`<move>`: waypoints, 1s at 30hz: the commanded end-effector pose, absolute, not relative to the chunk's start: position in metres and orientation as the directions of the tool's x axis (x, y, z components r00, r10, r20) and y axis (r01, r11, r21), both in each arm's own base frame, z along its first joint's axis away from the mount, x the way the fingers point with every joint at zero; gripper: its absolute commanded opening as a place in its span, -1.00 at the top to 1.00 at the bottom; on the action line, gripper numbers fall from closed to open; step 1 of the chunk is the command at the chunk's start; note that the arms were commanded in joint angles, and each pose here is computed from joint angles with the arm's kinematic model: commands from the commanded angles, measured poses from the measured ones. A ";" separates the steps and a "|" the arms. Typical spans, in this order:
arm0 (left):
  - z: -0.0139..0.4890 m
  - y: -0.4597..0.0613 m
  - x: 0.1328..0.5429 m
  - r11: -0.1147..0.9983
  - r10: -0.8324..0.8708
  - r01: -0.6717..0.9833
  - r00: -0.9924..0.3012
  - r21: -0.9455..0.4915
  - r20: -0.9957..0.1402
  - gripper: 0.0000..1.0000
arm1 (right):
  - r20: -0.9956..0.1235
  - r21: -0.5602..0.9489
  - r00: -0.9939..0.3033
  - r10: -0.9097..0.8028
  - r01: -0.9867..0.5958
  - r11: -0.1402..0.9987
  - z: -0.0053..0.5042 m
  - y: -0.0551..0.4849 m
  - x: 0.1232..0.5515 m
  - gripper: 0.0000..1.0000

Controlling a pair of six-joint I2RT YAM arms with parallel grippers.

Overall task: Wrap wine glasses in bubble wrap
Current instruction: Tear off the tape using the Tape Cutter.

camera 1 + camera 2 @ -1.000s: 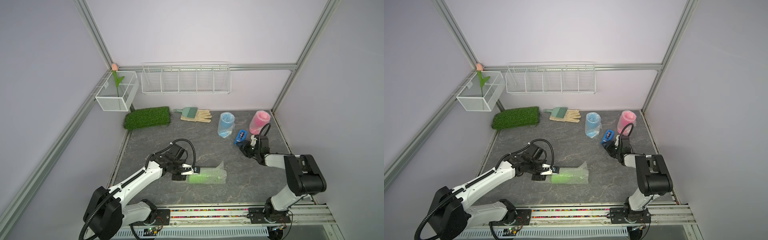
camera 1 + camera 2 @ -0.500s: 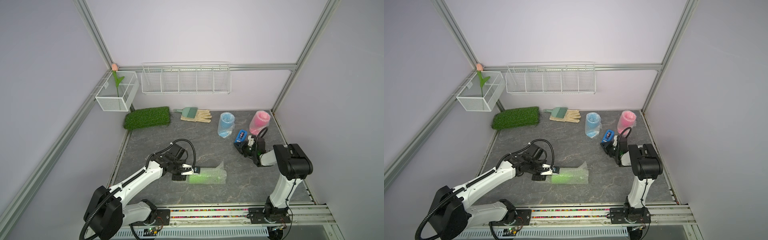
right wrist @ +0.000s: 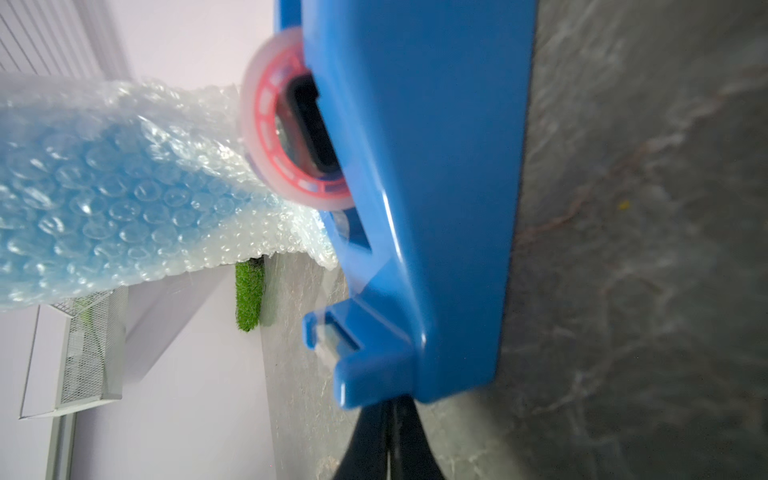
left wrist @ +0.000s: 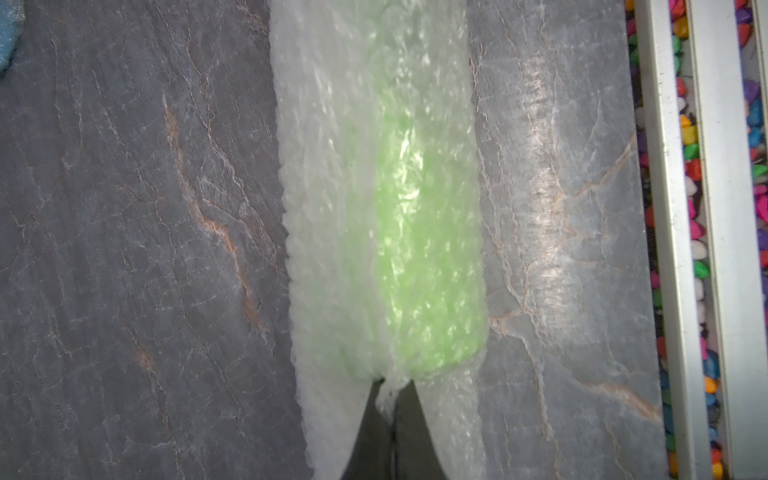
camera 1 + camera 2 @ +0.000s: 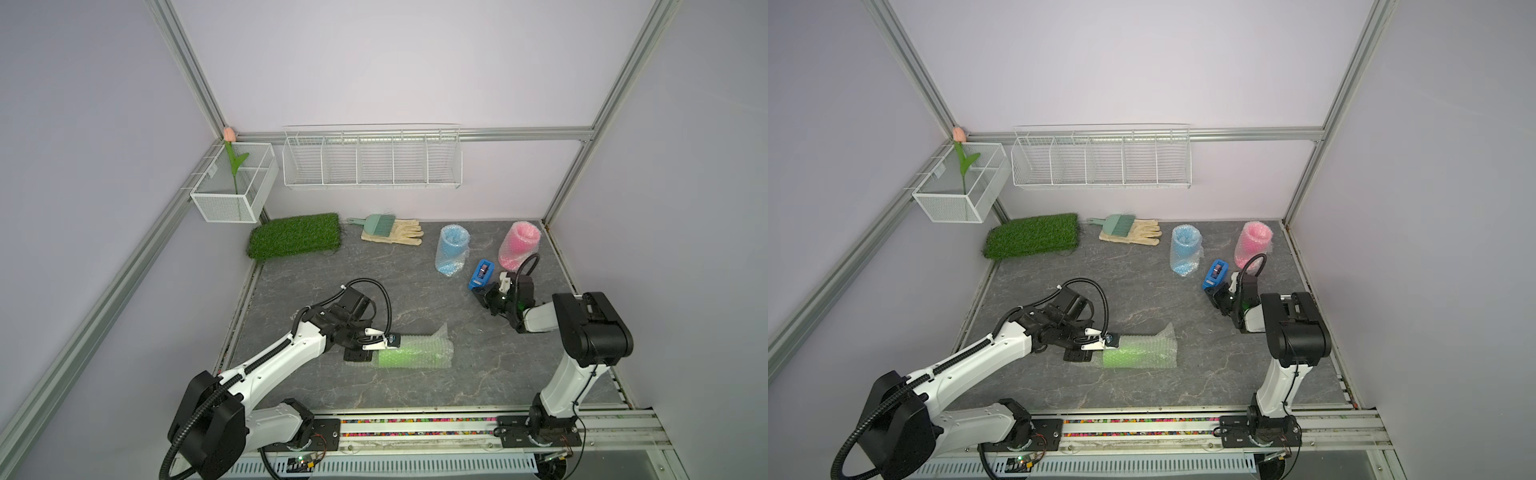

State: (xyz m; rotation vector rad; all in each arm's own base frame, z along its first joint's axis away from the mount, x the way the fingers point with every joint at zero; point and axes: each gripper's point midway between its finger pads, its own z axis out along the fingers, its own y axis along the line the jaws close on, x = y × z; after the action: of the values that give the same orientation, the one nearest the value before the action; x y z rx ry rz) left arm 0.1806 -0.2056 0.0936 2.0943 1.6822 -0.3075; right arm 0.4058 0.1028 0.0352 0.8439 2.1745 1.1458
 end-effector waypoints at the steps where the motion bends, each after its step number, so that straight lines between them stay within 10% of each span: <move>1: 0.095 -0.206 0.176 -0.199 0.865 0.964 0.258 0.177 -0.431 0.92 | -0.096 0.772 -0.655 0.750 0.427 0.472 0.000 0.090 0.377 0.86; 10: 0.094 -0.207 0.176 -0.199 0.866 0.966 0.253 0.167 -0.431 0.92 | -0.119 0.806 -0.670 0.733 0.366 0.466 0.013 0.097 0.384 0.86; 30: 0.100 -0.214 0.180 -0.187 0.849 0.964 0.256 0.190 -0.463 0.93 | -0.702 0.574 -0.683 0.204 -0.371 0.730 0.231 0.178 0.325 0.86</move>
State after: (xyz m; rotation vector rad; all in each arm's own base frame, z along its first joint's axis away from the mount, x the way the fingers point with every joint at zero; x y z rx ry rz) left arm 0.1801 -0.2072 0.0941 2.0932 1.6810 -0.3210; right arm 0.3535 0.1632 0.2210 0.0805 2.0995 0.9552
